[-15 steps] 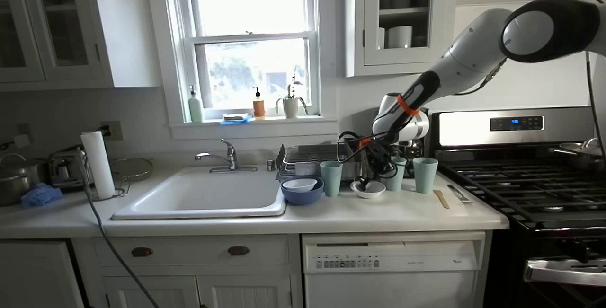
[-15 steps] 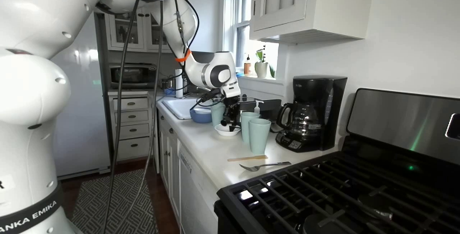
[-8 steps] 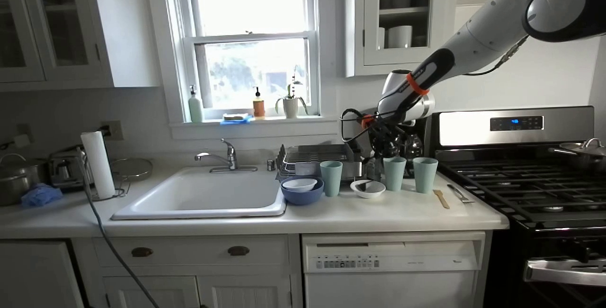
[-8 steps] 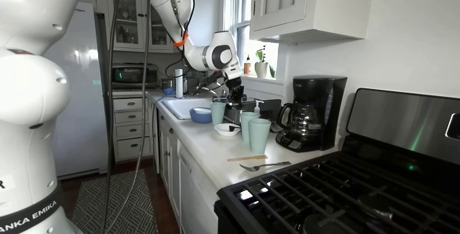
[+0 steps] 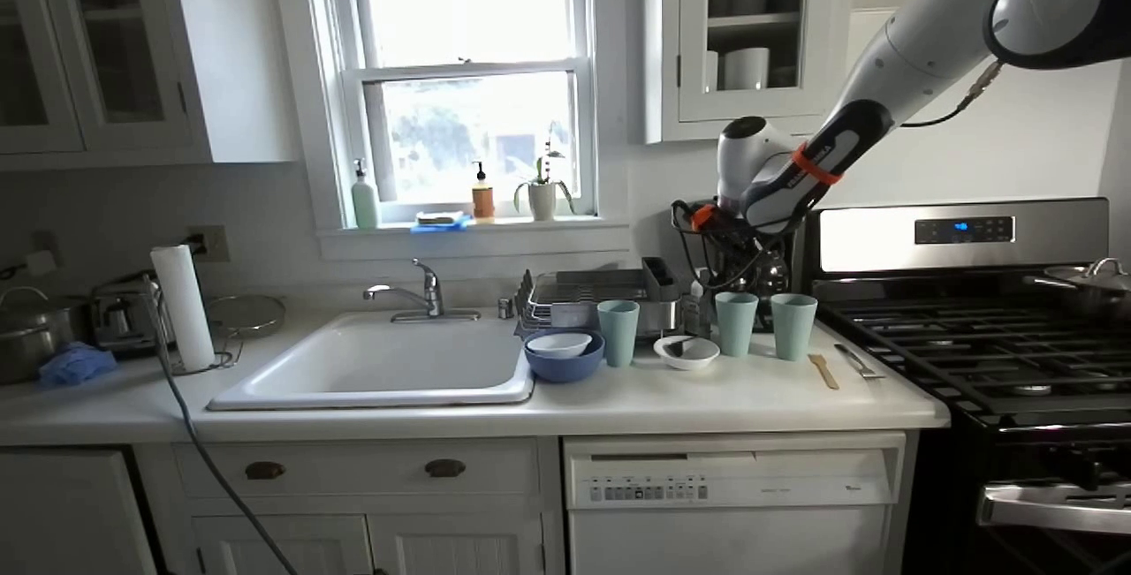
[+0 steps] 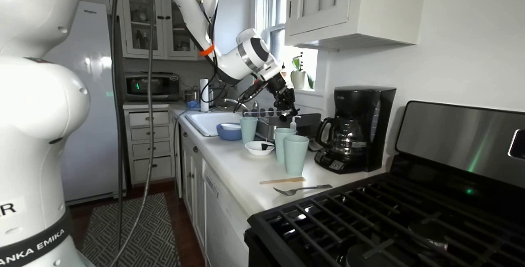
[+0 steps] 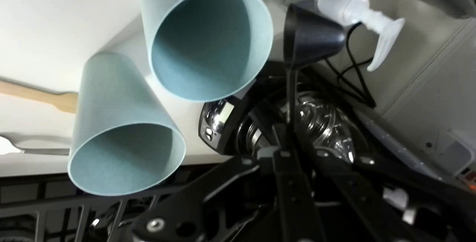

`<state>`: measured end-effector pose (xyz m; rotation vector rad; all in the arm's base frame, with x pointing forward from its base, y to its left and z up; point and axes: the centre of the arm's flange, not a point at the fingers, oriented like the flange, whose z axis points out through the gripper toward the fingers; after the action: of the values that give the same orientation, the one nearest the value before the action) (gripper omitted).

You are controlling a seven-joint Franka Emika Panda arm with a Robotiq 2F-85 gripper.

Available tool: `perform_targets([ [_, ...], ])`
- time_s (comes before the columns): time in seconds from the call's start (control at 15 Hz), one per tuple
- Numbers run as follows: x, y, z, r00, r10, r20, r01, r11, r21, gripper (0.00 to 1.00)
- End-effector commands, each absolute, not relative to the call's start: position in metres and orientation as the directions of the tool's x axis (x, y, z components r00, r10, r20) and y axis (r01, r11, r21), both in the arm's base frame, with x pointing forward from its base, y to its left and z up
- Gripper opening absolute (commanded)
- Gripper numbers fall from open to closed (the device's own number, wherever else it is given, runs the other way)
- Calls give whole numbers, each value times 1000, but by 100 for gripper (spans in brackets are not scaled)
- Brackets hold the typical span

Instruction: Remove the scoops in the white bowl and put the into the middle right blue cup one at a time

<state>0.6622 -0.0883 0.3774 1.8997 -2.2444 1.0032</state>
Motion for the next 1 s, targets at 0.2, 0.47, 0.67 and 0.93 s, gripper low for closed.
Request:
perform_targets([
  [0.2,636,-71,369,-298,-759,579,-927,86,-365,1],
  [0.47,635,-50,355,-276,-738,615,-943,83,-323,1],
  [0.67,638,-42,345,-279,-721,634,-945,87,-317,1],
  [0.93,641,-44,337,-318,-698,642,-932,104,-347,1],
])
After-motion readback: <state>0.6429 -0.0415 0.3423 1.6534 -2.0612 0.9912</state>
